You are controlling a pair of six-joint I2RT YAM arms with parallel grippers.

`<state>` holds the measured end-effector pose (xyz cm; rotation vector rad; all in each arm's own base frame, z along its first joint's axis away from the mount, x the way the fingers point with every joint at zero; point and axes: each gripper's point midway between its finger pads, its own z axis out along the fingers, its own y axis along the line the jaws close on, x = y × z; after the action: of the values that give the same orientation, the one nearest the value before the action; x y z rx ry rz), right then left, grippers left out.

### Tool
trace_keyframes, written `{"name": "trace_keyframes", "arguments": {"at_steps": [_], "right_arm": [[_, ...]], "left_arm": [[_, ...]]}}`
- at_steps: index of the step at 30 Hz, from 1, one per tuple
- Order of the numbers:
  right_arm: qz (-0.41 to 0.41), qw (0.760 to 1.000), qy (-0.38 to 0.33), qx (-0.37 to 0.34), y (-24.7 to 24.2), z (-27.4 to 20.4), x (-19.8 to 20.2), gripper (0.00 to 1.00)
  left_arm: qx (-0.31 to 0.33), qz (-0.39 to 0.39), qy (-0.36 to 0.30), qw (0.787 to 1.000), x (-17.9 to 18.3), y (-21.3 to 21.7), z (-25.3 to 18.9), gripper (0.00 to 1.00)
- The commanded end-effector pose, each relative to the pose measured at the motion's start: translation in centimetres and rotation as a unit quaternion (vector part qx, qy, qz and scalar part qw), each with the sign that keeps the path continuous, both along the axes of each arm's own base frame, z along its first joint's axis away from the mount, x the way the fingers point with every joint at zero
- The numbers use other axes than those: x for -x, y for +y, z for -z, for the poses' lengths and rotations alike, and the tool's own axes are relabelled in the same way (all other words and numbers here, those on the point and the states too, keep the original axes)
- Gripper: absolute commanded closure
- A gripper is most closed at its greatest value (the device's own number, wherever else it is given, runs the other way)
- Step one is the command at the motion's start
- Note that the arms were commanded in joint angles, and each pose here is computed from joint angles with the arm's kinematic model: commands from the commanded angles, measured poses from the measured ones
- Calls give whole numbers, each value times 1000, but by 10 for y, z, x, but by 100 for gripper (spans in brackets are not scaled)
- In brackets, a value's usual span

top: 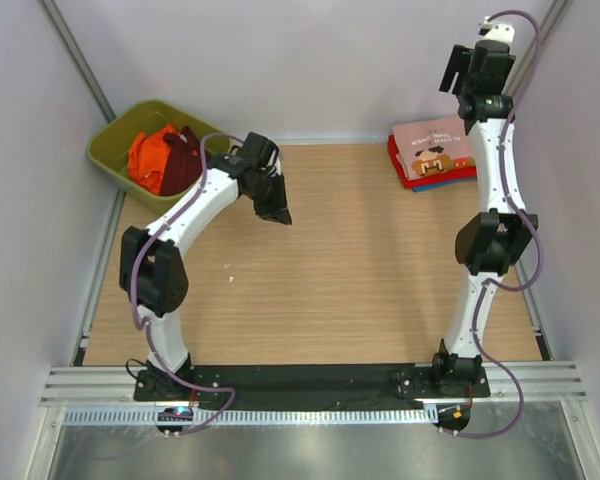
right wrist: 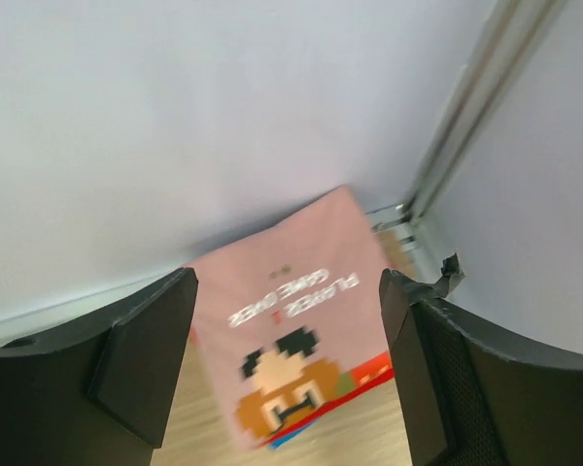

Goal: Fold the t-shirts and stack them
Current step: Neatly place the folded tshirt to the corner

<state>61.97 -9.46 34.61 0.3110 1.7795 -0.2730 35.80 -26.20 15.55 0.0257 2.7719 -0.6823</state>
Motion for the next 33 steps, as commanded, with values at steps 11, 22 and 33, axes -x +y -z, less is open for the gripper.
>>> {"name": "trace_keyframes", "arguments": {"at_steps": [11,22,33], "right_arm": [[-170,894,-38,-413,14,74,27,68],[-208,791,-105,-566,14,141,-19,99],[-78,825,-62,-556,-42,248,-9,99]], "left_arm": [[70,-4,-68,995,28,-1,-49,86],[79,9,-56,995,32,-6,-46,86],[71,15,-35,997,33,-8,-31,87]]}}
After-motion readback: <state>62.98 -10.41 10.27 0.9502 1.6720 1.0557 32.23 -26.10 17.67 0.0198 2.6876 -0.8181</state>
